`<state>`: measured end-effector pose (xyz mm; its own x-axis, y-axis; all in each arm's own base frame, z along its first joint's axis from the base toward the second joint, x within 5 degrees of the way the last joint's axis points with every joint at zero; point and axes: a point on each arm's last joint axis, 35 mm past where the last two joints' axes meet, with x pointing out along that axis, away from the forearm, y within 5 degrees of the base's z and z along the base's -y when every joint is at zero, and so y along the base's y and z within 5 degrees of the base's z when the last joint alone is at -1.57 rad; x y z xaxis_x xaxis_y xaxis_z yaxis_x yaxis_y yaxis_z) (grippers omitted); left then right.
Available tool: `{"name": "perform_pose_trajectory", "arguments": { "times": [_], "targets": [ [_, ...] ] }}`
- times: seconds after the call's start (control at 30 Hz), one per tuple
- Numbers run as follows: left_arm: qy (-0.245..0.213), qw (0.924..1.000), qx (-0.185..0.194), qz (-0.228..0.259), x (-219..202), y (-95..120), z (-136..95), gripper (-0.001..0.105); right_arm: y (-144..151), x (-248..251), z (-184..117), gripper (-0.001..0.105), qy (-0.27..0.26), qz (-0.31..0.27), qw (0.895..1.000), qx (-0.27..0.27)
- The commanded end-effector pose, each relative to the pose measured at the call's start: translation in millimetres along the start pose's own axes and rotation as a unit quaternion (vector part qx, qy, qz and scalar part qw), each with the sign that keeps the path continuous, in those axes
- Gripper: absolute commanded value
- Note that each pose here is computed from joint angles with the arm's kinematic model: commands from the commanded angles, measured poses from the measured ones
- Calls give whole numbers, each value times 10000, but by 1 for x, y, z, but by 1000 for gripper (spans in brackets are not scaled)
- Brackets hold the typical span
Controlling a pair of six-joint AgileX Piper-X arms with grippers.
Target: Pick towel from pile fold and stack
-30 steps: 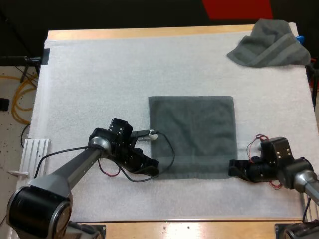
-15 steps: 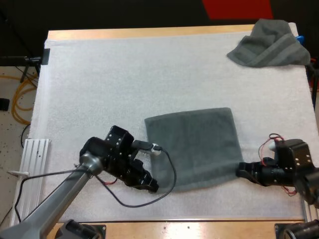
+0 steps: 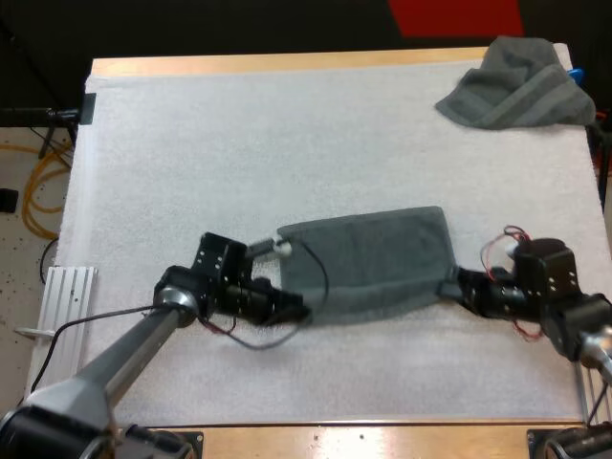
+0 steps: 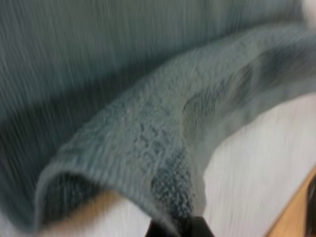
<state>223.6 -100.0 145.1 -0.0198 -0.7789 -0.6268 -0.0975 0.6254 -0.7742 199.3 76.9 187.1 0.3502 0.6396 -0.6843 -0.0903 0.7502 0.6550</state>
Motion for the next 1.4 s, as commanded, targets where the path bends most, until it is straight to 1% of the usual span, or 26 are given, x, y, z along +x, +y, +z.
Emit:
{"name": "perform_pose_trajectory", "arguments": {
  "times": [0.0, 0.17, 0.3, 0.4, 0.57, 0.63, 0.77, 1.0, 1.1, 1.13, 1.17, 1.2, 1.23, 1.27, 1.3, 1.37],
  "targets": [
    [-171, 9996, -64, -215, -1, -1, 8, 0, 3, 3, 8, 0, -180, 157, 9997, 7],
    [-708, 9961, -254, -455, -9, 11, 30, 0, -3, 25, 25, 0, -504, 381, 9976, 274],
    [-1076, 9930, -181, -456, -17, 15, 39, 0, -9, 38, 30, 0, -594, 439, 9966, 369],
    [-1273, 9905, -72, -507, -21, 15, 43, 0, -13, 44, 33, 0, -722, 319, 9962, 362],
    [-1344, 9895, 14, -534, -22, 14, 45, 0, -15, 44, 38, 0, -1194, -49, 9923, 322],
    [-1428, 9886, 41, -482, -22, 14, 46, 0, -15, 44, 39, 0, -1281, -113, 9912, 316],
    [-1694, 9847, 161, -366, -24, 13, 50, 0, -15, 44, 39, 0, -1286, -120, 9911, 317],
    [-1683, 9850, 152, -340, -24, 13, 50, 0, -16, 44, 39, 0, -1305, -145, 9908, 320],
    [-1678, 9849, 274, -332, -24, 13, 50, 6, -16, 44, 39, 0, -1305, -145, 9908, 320],
    [-1667, 9848, 357, -336, -23, 13, 50, 11, -16, 44, 39, 0, -1305, -145, 9908, 320],
    [-1663, 9846, 413, -334, -23, 13, 50, 17, -15, 44, 40, 2, -1315, -138, 9907, 313],
    [-1664, 9846, 427, -331, -23, 13, 50, 21, -15, 44, 40, 5, -1326, -130, 9906, 307],
    [-1664, 9845, 437, -329, -23, 13, 50, 27, -15, 44, 40, 12, -1339, -122, 9905, 291],
    [-1665, 9844, 470, -324, -23, 13, 50, 33, -14, 43, 41, 21, -1360, -72, 9904, 249],
    [-1666, 9843, 483, -321, -23, 13, 50, 37, -14, 43, 41, 26, -1378, -52, 9902, 222],
    [-1666, 9843, 493, -320, -23, 13, 50, 46, -11, 42, 45, 45, -1533, 55, 9881, 123]
  ]
}}
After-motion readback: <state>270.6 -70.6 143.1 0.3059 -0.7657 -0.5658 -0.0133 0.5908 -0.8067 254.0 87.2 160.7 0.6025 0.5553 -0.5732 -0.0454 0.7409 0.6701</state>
